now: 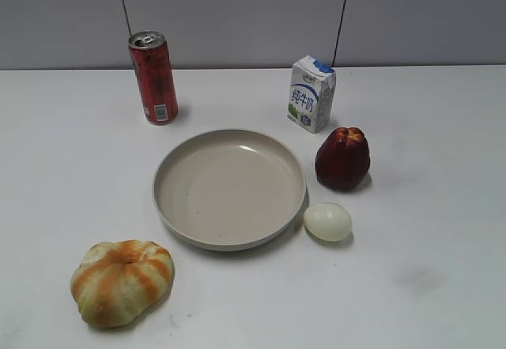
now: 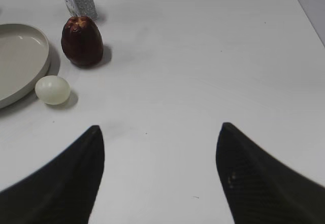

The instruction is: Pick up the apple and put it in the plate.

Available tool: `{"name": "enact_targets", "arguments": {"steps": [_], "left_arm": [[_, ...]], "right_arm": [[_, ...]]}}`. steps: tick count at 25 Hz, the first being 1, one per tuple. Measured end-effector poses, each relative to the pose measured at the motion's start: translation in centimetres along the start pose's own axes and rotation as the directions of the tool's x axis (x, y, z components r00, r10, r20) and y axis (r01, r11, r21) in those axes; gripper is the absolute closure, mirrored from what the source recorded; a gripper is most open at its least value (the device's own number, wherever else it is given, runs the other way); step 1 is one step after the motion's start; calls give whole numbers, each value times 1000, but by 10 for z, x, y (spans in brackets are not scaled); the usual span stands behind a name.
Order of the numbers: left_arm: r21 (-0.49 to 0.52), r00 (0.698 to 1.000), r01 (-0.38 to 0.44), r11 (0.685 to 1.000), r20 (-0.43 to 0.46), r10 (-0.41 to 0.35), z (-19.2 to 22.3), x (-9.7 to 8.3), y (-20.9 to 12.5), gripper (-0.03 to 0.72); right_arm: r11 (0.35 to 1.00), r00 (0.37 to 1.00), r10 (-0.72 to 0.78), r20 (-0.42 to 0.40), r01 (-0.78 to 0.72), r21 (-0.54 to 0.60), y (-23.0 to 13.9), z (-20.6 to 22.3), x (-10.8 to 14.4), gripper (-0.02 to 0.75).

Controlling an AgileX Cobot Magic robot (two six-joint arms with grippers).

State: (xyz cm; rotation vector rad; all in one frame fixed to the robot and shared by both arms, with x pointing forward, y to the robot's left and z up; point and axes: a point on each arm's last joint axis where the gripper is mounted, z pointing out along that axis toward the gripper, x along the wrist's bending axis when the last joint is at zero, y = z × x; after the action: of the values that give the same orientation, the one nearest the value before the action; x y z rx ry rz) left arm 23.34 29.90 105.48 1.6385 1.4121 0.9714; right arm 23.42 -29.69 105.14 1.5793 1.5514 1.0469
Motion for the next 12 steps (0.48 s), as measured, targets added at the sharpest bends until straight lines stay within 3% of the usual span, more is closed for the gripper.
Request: {"name": "enact_targets", "arguments": {"steps": [12], "left_arm": [[0, 1000, 0, 1000, 0, 0, 0, 0, 0, 104]], "right_arm": [[1000, 1000, 0, 0, 0, 0, 0, 0, 0, 186]]}}
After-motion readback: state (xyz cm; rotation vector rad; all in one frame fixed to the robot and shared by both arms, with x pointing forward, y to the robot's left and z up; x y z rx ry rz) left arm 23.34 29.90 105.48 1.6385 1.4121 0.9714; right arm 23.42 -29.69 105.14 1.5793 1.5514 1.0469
